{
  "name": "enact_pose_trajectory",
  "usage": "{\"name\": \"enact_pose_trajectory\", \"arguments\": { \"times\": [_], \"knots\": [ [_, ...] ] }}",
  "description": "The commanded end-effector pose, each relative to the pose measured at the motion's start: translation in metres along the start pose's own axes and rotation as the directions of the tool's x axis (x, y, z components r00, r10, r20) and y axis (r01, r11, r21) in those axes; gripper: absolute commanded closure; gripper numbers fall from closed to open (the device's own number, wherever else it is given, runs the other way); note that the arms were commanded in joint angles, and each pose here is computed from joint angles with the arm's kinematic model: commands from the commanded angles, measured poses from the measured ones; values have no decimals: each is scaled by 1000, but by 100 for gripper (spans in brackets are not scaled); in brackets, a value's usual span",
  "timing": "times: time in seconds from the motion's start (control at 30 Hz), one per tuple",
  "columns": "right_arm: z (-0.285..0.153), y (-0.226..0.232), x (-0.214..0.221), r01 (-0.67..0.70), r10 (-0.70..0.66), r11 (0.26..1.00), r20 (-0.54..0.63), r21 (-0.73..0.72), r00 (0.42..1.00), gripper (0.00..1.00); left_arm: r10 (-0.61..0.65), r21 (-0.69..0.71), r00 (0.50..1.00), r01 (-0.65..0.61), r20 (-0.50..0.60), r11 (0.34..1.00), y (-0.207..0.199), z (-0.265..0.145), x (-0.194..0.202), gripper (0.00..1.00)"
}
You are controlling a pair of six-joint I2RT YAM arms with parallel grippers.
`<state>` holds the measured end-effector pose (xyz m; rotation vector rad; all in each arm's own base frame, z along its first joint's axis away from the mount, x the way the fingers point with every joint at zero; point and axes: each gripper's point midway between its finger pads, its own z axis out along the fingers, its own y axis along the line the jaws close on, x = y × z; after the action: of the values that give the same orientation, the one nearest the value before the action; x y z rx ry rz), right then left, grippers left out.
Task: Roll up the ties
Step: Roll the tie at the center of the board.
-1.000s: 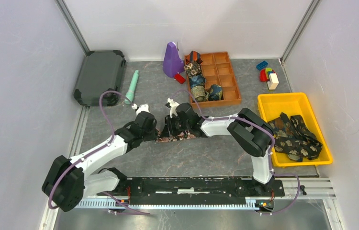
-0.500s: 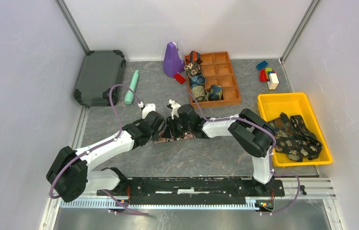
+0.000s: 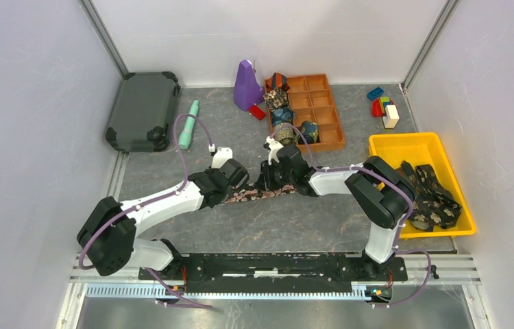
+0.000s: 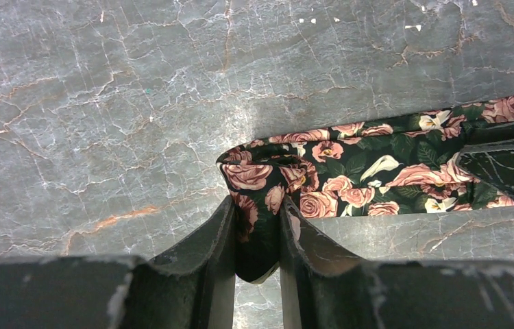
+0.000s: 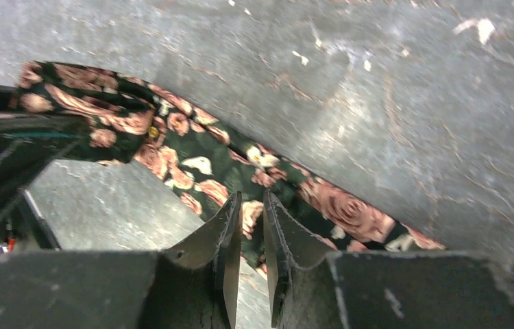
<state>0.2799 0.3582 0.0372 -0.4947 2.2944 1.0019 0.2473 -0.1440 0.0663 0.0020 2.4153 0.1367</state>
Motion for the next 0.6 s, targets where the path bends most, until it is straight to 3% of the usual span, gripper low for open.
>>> {"name": "enact_pose_trajectory", "arguments": {
  "times": [0.0,0.3,0.57],
  "knots": [
    [-9,-13,-2,32,-33,999,26,39,999,77,55,-53,997,-52,49,997,2,-4,-17,80],
    [-14,-24,19,19,-18,997,-10,68,1000,78,96,-89,994,-92,48,992,-5,-3,-22,80],
    [-23,-22,11,19,-19,997,7,68,1000,78,145,-124,989,-139,39,982,-12,1,-20,80]
  ]
}}
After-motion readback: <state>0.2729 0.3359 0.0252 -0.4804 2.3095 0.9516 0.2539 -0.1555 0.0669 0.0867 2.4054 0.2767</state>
